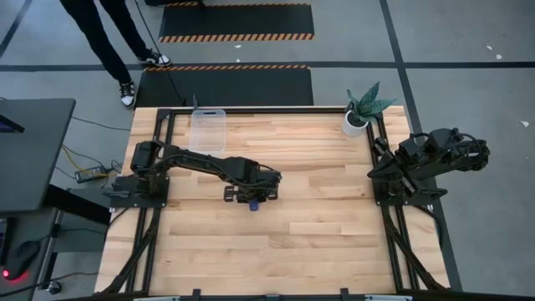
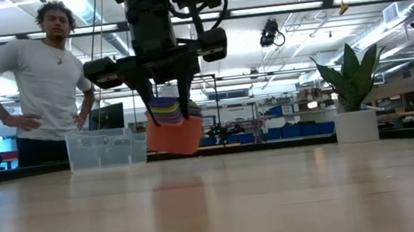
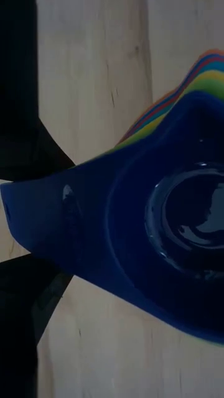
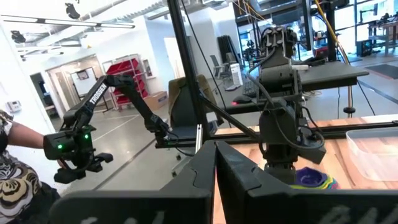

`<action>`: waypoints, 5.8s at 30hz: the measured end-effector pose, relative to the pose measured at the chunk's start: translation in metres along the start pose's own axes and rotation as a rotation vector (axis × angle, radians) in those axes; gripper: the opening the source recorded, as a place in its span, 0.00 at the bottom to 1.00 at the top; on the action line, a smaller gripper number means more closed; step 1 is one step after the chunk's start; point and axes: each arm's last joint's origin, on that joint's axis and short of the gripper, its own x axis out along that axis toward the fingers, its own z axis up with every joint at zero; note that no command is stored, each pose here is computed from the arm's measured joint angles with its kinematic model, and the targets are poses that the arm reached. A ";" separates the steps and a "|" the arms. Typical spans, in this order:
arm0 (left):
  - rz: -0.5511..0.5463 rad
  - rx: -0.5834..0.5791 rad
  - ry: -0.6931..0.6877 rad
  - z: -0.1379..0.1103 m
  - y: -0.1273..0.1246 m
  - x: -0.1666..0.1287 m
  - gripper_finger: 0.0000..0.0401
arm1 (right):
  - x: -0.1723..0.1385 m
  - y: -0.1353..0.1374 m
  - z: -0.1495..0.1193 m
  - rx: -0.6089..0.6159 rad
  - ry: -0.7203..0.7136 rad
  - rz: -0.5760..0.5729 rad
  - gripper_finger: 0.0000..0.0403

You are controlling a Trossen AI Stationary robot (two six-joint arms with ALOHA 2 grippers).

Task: Nest measuring cups in basket
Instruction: Put the measuring cups into the transparent bin

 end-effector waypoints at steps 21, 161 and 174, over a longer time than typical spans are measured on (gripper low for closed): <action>0.006 0.009 -0.023 0.000 0.002 -0.006 0.37 | 0.000 0.000 0.000 0.006 -0.002 0.000 0.05; 0.187 -0.045 -0.242 0.190 0.114 -0.136 0.37 | 0.000 0.000 0.002 0.014 -0.021 -0.002 0.05; 0.229 -0.089 -0.221 0.204 0.137 -0.103 0.37 | 0.000 0.000 0.002 0.014 -0.021 -0.003 0.05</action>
